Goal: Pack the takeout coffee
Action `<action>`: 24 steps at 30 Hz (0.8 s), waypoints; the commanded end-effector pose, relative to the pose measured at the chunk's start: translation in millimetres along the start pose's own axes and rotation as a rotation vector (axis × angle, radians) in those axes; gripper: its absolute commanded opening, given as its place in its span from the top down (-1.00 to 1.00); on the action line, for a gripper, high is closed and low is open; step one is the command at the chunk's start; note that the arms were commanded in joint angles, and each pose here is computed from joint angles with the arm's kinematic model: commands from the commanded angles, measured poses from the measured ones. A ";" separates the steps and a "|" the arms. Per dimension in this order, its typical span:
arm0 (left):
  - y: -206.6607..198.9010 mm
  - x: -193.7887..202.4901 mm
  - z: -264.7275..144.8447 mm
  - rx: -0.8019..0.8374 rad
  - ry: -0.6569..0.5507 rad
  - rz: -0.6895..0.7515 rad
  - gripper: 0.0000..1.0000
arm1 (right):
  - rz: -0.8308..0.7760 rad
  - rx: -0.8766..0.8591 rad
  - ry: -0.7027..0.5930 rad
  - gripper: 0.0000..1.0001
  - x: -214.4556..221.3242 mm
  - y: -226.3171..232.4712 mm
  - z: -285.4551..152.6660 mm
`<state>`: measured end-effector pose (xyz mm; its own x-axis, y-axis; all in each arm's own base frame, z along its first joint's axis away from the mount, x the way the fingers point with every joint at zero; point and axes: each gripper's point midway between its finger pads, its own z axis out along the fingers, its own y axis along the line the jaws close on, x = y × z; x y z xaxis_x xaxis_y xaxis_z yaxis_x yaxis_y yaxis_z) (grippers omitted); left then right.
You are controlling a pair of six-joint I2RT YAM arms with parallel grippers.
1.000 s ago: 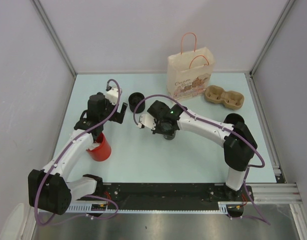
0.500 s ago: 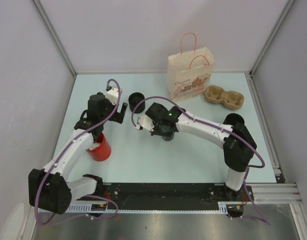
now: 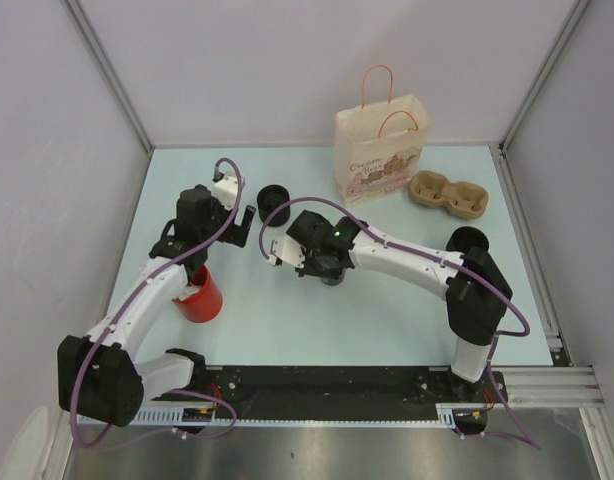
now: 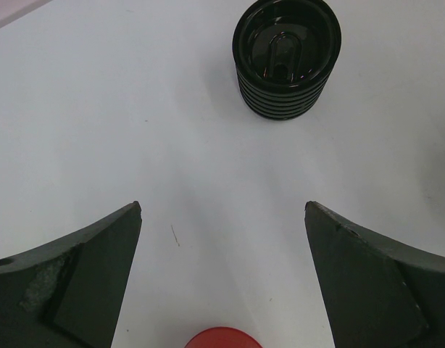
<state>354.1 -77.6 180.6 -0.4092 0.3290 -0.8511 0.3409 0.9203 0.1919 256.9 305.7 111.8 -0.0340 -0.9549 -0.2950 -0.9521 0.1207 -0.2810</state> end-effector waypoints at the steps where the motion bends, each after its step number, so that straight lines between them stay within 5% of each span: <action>1: 4.9 -10.9 0.2 -0.015 -0.037 -0.022 -0.99 | 0.002 0.013 -0.044 0.55 -8.3 1.7 -16.2; 15: 3.0 -10.8 1.3 -0.004 -0.037 -0.020 -0.99 | 0.027 0.091 -0.202 -0.10 -31.2 -24.8 -80.9; 24: -4.9 -16.2 7.1 0.059 -0.019 0.010 -0.99 | 0.291 0.020 -0.392 -0.46 -3.6 -77.9 -106.3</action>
<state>354.2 -81.8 175.2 -0.4190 0.3332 -0.8447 0.3650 0.9136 0.1793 283.1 282.4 206.8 -0.1004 -0.8221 -0.5604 -0.9210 0.2898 -0.2601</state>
